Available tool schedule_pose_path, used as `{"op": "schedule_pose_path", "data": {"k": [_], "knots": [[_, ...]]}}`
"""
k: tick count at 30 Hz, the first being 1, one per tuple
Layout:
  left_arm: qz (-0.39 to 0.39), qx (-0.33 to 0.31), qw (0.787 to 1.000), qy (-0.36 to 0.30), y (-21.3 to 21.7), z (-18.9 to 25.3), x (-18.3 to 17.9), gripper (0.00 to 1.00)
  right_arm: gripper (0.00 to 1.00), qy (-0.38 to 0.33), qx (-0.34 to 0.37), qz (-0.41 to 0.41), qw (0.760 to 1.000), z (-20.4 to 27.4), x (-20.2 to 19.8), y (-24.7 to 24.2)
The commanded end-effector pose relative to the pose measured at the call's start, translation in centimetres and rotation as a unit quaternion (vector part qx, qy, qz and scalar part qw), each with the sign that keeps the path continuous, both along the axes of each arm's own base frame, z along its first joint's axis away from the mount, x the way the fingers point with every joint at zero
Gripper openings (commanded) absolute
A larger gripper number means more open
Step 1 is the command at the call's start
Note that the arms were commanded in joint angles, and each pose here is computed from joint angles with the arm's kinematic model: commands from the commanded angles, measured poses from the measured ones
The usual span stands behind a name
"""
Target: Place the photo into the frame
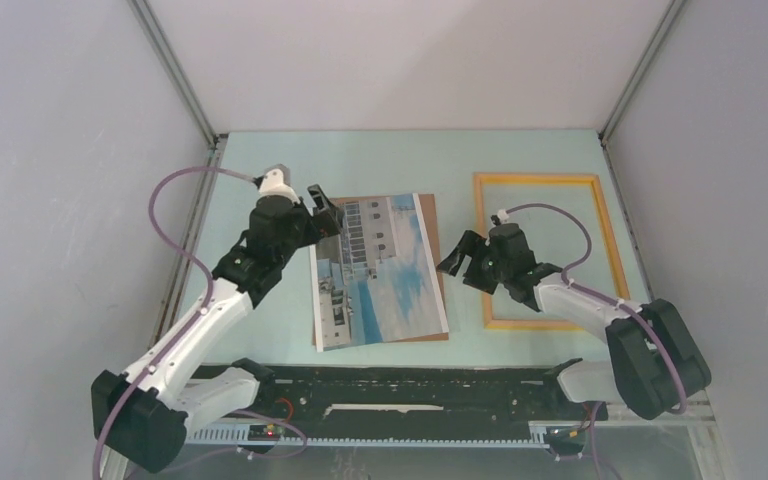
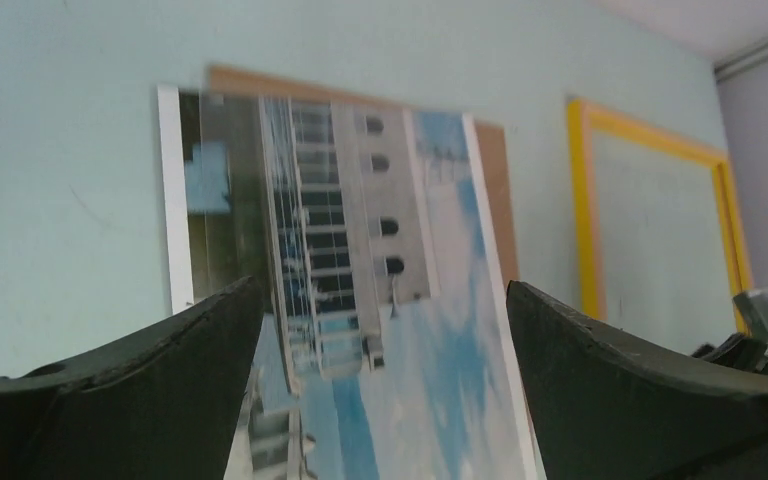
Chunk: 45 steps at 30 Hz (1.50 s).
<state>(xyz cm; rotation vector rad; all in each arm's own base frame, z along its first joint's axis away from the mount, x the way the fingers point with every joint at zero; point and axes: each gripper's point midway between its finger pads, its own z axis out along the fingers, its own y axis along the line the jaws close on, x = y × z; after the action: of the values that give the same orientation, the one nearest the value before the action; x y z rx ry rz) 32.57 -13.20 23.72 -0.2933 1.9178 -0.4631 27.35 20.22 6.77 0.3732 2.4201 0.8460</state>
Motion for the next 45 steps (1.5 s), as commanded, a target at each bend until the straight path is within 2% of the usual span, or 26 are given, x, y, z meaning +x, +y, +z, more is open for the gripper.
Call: {"op": "schedule_pose_path", "data": {"k": [1,8,10,16,27,37,45], "knots": [[-0.049,-0.029,0.995,0.087,-1.5,-4.1,-2.4,1.00,0.88,-0.023,0.027,0.007,0.999,0.7,0.6,1.7],[-0.049,-0.065,0.979,0.188,-2.1,-12.7,-5.8,1.00,0.88,-0.018,0.036,0.007,0.999,0.0,0.3,1.4],[-0.065,-0.081,0.974,0.199,-3.2,-13.8,-6.4,1.00,0.88,-0.012,0.038,0.011,0.999,-0.5,0.2,1.4],[-0.072,-0.067,0.966,0.239,-4.1,-16.7,-7.5,1.00,0.83,0.027,0.083,0.017,0.996,-1.8,0.4,1.2],[-0.061,-0.093,0.954,0.278,-4.8,-20.1,-8.0,1.00,0.82,0.041,0.099,0.021,0.994,-2.4,0.3,1.3],[-0.045,-0.081,0.953,0.288,-3.8,-22.0,-8.8,1.00,0.81,0.048,0.120,0.043,0.991,-2.4,0.1,1.8],[-0.036,-0.075,0.956,0.282,-3.4,-23.8,-9.0,1.00,0.80,0.003,0.117,0.082,0.990,-0.7,-0.4,3.1]]}}
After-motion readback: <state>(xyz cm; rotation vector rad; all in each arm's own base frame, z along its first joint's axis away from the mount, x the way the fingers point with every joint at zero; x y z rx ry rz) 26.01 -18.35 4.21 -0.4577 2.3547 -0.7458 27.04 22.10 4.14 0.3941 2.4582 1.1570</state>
